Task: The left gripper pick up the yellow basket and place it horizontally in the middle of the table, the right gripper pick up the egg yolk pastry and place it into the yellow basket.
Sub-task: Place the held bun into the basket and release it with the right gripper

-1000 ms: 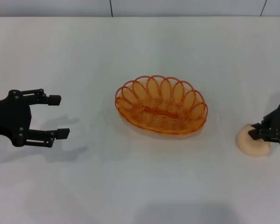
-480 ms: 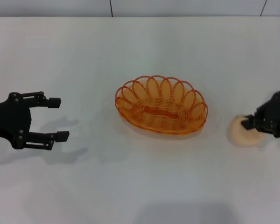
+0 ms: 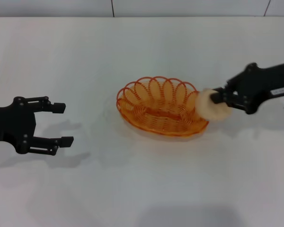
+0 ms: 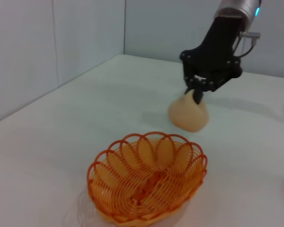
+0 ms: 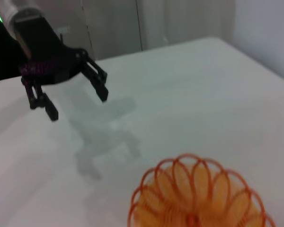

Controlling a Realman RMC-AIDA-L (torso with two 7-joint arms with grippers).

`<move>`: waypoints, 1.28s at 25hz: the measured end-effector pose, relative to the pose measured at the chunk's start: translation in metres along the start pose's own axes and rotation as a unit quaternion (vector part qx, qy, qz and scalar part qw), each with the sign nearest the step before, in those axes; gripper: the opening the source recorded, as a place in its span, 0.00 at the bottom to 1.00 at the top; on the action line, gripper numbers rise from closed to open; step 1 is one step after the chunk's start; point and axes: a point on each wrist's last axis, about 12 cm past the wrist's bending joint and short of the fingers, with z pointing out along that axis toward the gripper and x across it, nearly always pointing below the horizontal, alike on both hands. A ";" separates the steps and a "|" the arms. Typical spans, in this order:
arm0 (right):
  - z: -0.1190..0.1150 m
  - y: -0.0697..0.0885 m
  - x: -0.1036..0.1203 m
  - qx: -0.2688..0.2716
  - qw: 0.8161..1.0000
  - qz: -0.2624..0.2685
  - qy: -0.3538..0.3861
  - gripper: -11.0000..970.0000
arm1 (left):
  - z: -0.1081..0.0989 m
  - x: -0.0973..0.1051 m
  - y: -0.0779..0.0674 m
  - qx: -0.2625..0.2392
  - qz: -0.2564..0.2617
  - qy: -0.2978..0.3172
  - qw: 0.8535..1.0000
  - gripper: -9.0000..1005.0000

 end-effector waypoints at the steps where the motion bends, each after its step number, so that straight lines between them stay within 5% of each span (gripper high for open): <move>1: 0.005 0.000 -0.003 0.003 1.000 -0.007 -0.003 0.04 | 0.001 0.000 0.000 0.002 -0.001 0.001 1.000 0.86; 10: 0.049 0.003 -0.011 0.027 0.999 -0.018 -0.026 0.04 | 0.011 -0.005 0.002 0.016 -0.004 0.013 1.000 0.86; 24: 0.063 0.004 -0.009 0.031 0.998 -0.003 -0.060 0.15 | 0.016 -0.009 0.004 0.018 0.001 0.012 1.000 0.86; 32: 0.063 0.004 -0.005 0.026 0.998 -0.004 -0.056 0.42 | 0.016 -0.009 0.004 0.017 0.002 0.011 1.000 0.86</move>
